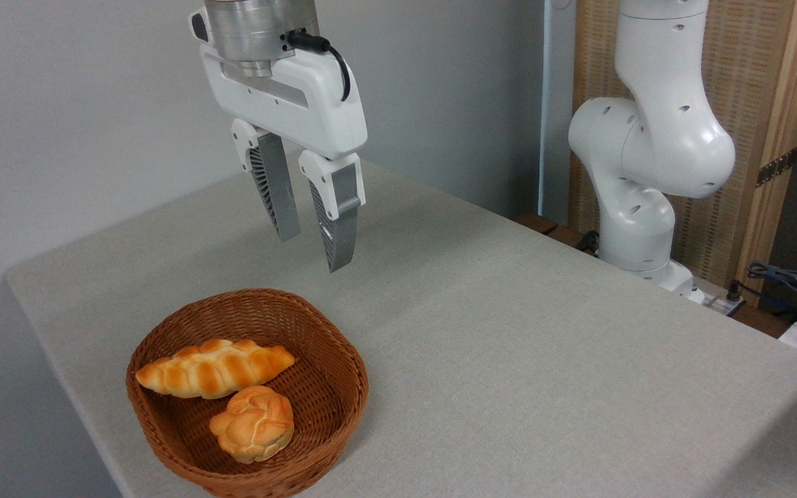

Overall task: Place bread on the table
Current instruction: 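Lower the open gripper into the basket over the braided roll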

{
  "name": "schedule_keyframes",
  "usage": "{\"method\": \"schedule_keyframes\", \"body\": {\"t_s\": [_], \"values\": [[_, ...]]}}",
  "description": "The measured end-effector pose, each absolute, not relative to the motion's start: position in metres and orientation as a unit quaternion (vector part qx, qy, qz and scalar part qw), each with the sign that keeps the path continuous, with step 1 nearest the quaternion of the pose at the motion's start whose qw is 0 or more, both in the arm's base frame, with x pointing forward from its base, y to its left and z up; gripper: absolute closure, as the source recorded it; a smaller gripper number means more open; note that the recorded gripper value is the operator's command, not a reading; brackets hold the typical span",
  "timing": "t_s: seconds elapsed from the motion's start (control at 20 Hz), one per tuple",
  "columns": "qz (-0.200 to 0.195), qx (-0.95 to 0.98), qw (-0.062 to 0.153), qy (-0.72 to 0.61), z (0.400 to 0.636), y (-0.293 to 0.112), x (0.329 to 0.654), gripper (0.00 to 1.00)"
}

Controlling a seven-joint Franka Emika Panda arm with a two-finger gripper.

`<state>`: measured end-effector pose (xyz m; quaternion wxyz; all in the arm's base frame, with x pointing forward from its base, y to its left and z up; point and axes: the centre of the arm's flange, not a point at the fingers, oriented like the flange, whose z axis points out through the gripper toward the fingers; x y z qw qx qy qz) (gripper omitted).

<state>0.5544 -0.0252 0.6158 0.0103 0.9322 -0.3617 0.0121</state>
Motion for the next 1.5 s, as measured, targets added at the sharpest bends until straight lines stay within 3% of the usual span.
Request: {"method": "schedule_keyframes", "body": {"t_s": [0.55, 0.7, 0.9, 1.15, 1.35, 1.5], "values": [[0.012, 0.931, 0.01, -0.365, 0.616, -0.023, 0.554, 0.0], [0.033, 0.921, 0.004, -0.387, 0.62, -0.021, 0.559, 0.0], [0.066, 0.915, 0.022, -0.398, 0.62, -0.024, 0.567, 0.0], [0.075, 0.908, 0.039, -0.409, 0.586, -0.049, 0.592, 0.0], [0.054, 0.895, 0.057, -0.439, 0.551, -0.093, 0.602, 0.0], [0.066, 0.889, 0.057, -0.45, 0.529, -0.113, 0.615, 0.0]]}}
